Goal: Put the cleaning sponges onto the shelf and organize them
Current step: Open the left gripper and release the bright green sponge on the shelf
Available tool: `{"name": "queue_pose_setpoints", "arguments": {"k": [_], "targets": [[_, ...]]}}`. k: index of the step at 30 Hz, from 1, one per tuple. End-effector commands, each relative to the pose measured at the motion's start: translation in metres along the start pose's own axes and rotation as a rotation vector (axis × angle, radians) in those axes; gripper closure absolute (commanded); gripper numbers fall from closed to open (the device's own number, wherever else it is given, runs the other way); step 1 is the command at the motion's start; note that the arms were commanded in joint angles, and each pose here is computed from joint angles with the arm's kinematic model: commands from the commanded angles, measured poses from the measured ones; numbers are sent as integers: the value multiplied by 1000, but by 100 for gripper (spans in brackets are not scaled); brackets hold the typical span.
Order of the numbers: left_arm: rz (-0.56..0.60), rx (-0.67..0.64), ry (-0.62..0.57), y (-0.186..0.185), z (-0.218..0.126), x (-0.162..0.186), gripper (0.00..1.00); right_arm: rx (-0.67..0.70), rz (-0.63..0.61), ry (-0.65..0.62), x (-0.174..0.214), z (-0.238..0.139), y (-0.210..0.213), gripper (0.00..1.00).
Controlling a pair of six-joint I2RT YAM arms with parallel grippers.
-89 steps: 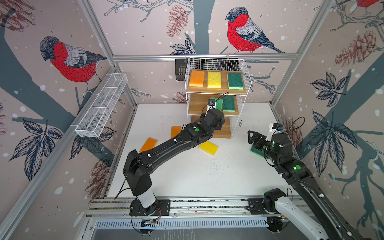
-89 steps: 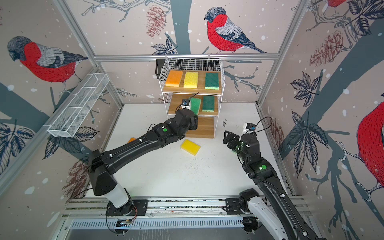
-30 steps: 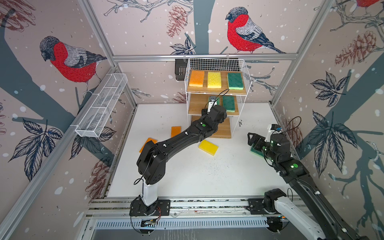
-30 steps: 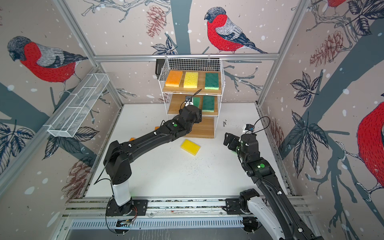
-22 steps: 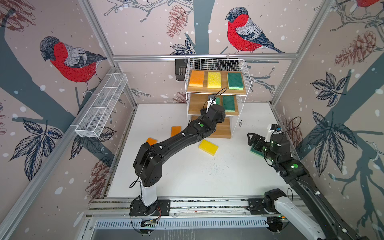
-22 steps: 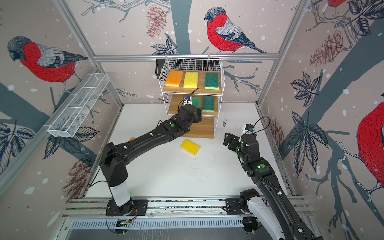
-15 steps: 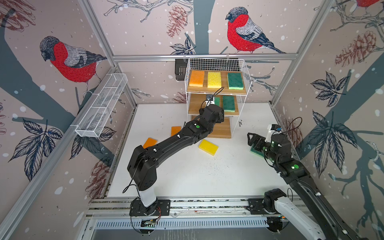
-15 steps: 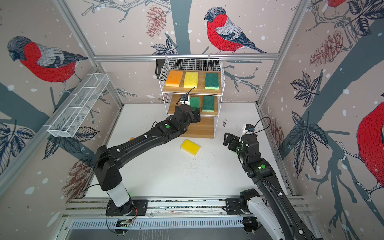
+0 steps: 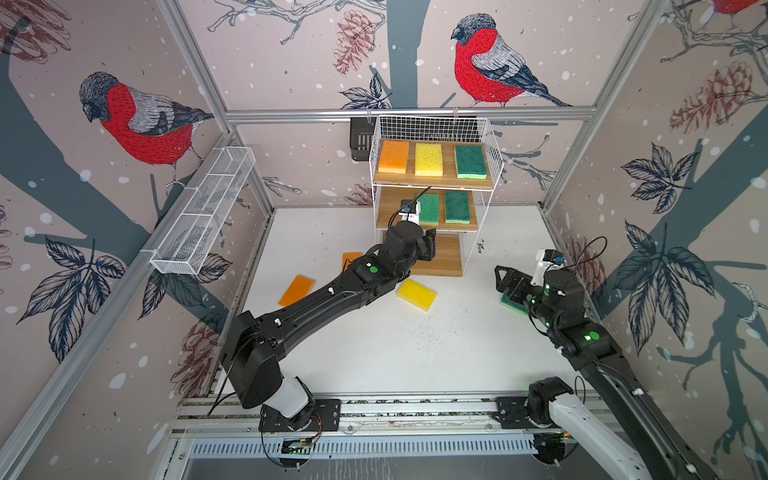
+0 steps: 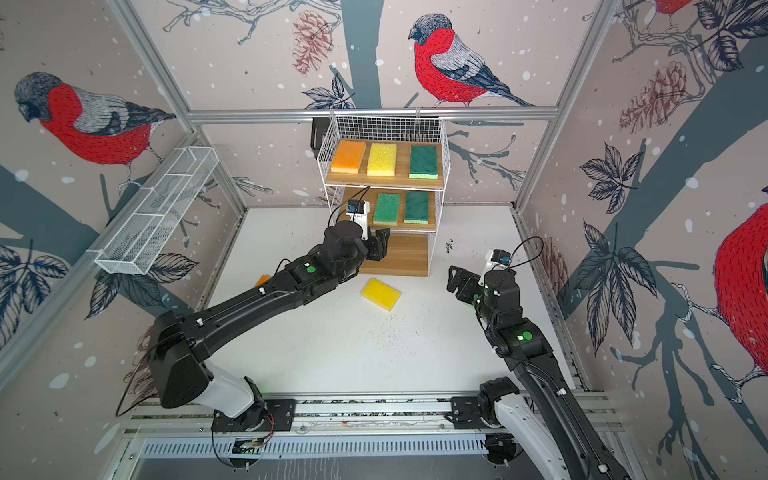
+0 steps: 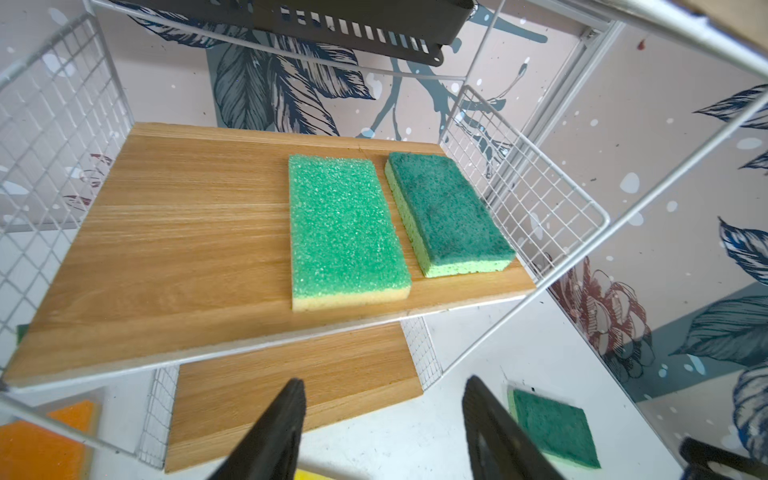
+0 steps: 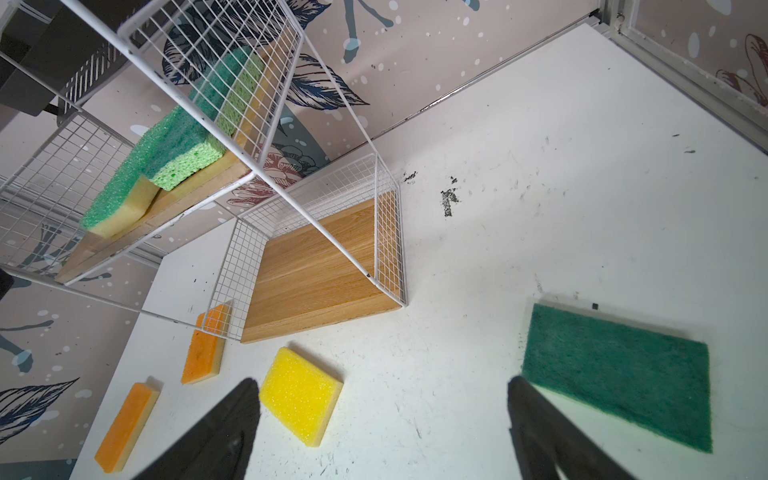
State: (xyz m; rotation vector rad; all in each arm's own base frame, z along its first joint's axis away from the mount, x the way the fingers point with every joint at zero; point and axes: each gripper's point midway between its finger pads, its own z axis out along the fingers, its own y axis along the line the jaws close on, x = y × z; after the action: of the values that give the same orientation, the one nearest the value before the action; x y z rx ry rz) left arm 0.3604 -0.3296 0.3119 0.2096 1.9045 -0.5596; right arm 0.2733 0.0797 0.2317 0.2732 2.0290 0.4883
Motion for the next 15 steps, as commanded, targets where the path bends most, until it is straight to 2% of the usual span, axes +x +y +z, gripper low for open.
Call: {"name": "queue_pose_setpoints", "arguments": {"k": [1, 3, 7, 15], "targets": [[22, 84, -42, -13, -4, -8, 49, -18, 0, -4, -1, 0, 3, 8], [27, 87, -43, -13, -2, -5, 57, -15, -1, -5, 0, 0, 2, 8], [45, 83, -30, -14, 8, 0, 65, -15, -5, -8, 1, -1, 1, 8], [36, 36, -45, -8, 20, 0, 72, 13, -35, -17, 0, -1, -4, 7]]}}
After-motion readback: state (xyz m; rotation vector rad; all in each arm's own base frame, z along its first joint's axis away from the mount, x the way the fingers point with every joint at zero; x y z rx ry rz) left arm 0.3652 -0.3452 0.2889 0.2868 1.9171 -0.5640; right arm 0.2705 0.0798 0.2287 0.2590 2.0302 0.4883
